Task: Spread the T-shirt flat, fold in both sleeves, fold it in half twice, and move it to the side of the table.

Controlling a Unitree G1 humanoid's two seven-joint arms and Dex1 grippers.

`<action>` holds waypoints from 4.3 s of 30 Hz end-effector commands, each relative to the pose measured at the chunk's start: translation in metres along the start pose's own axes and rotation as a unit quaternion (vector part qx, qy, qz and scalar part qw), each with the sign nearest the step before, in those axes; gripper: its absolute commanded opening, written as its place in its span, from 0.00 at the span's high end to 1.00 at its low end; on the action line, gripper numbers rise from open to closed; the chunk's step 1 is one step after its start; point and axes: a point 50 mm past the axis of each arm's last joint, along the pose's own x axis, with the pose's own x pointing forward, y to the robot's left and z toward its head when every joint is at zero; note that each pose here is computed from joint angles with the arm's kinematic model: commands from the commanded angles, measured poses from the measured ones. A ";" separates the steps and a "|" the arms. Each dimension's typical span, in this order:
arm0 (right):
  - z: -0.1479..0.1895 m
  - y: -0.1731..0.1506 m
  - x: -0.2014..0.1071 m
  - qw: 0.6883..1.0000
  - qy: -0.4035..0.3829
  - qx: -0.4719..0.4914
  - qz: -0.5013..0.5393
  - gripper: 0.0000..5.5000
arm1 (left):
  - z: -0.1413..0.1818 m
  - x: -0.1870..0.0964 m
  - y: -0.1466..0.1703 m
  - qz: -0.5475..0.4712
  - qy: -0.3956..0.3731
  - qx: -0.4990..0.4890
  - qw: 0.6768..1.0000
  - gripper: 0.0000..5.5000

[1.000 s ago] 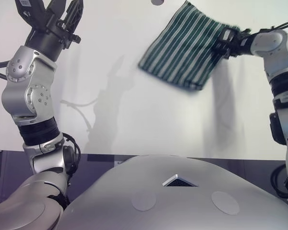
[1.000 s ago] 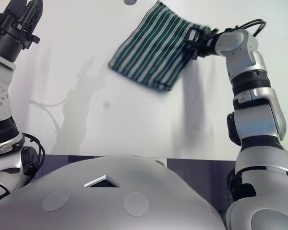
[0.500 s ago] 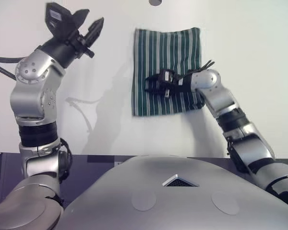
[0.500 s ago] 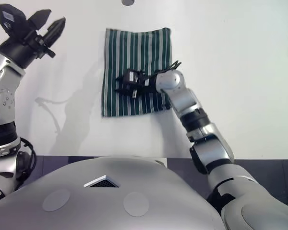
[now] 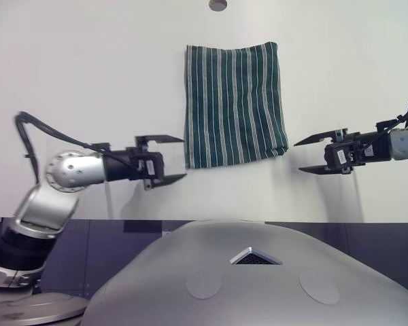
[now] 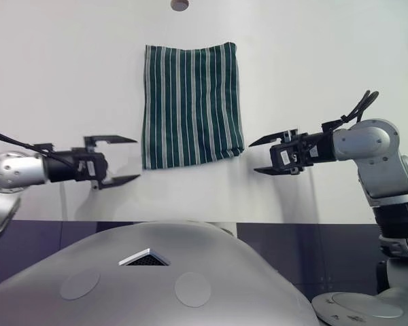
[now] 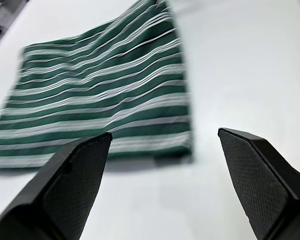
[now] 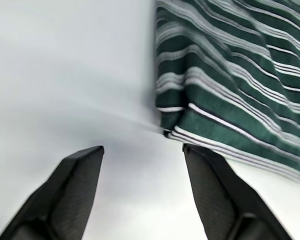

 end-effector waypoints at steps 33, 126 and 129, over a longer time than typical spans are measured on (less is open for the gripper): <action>-0.004 -0.009 0.030 0.994 -0.083 0.061 -0.030 0.96 | -0.053 0.035 0.006 -0.082 0.004 0.028 0.996 0.96; -0.065 -0.075 -0.018 0.579 -0.164 0.399 -0.692 0.53 | -0.059 -0.077 0.141 0.604 -0.084 -0.231 0.758 0.54; -0.074 -0.075 -0.024 0.578 -0.159 0.409 -0.688 0.53 | -0.058 -0.069 0.129 0.610 -0.076 -0.225 0.756 0.54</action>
